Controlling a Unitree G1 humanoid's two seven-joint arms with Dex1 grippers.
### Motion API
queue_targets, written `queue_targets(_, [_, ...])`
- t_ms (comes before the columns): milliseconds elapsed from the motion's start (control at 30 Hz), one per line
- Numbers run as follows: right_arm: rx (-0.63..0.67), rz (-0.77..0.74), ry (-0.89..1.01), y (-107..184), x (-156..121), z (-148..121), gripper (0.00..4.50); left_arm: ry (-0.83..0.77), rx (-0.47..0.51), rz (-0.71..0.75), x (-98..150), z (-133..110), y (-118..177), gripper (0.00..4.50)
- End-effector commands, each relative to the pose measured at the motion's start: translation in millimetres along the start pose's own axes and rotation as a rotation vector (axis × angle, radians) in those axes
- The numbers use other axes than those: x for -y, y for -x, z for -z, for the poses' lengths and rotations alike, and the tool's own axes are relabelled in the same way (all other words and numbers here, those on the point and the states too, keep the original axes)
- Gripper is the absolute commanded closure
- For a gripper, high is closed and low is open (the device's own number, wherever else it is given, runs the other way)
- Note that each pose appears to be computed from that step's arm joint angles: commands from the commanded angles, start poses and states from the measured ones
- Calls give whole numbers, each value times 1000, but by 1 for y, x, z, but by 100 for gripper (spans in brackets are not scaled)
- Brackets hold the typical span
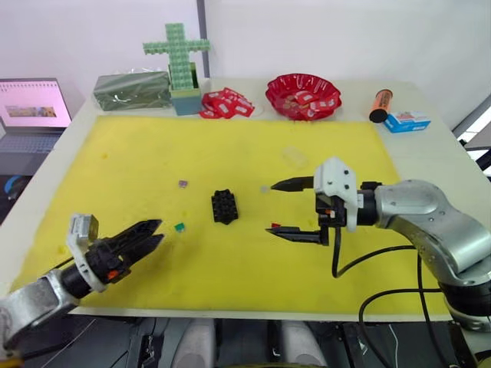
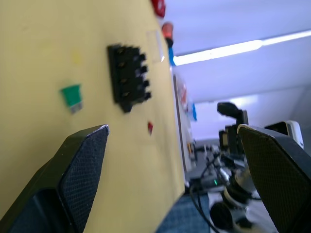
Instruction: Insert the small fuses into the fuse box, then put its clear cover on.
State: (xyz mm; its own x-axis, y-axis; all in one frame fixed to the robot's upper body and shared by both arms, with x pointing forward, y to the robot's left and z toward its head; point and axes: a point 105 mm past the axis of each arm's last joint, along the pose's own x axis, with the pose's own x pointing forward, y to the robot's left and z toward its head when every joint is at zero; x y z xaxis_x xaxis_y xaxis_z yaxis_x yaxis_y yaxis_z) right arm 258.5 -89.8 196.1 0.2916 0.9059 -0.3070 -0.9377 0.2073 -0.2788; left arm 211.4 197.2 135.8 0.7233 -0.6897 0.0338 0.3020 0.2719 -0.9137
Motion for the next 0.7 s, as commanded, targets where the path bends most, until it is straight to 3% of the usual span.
queue_targets(33, [26, 41, 23, 5, 2, -9, 0, -86, 101, -29, 9, 3, -6, 3])
queue_targets(100, [23, 48, 16, 7, 3, -9, 0, -134, 139, -77, 5, 10, -8, 3])
queue_targets(400, [5, 35, 4, 11, 7, -12, 0, -52, 280, -136, -8, 13, -10, 3])
queue_targets(700, [-11, 21, -1, 14, 7, -14, 0, 15, 262, -175, -18, 22, -15, 3])
